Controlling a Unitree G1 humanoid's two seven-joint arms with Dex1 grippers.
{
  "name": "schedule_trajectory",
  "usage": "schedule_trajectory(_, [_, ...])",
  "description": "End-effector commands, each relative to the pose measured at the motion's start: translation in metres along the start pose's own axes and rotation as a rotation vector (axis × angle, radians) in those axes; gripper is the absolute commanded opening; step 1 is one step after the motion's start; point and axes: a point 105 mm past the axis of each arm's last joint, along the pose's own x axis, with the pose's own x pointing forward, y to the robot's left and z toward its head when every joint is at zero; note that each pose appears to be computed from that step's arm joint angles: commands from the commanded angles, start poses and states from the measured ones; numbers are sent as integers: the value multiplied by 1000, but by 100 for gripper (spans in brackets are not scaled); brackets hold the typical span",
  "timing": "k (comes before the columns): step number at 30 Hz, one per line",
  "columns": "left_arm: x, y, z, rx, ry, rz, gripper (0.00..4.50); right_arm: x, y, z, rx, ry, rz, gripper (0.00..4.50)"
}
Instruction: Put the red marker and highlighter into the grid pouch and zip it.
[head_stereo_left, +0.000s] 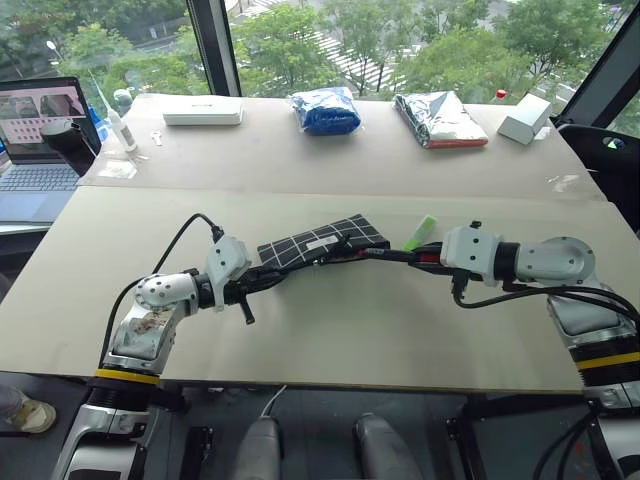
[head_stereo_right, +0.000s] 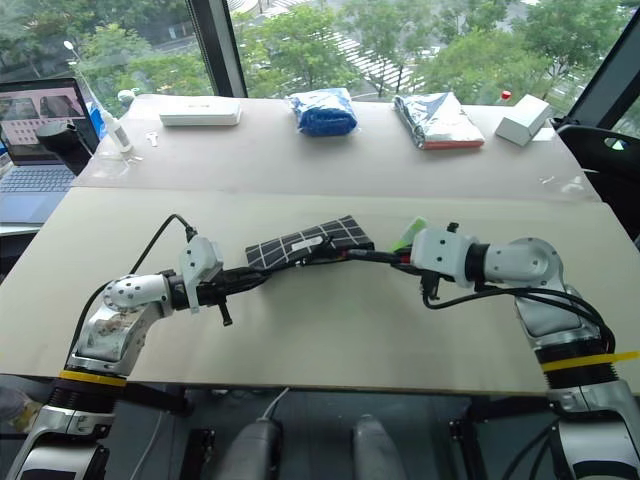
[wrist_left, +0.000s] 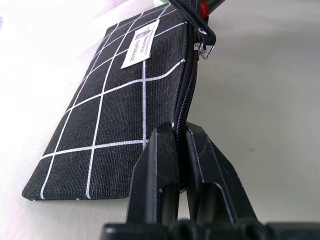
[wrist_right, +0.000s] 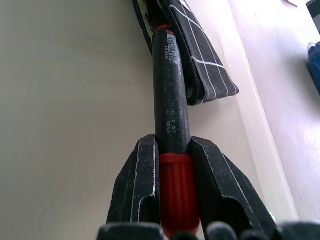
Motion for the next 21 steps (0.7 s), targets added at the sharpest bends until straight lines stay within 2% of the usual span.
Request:
schedule_trajectory(1, [0, -1, 11, 35, -15, -21, 0, 9, -7, 16, -69, -36, -19, 53])
schedule_trajectory(12, [2, -2, 17, 40, -12, -48, 0, 56, -3, 34, -205, -46, -14, 53])
schedule_trajectory(21, [1, -2, 20, 41, -5, -60, 0, 104, 15, 77, -337, -179, -4, 53])
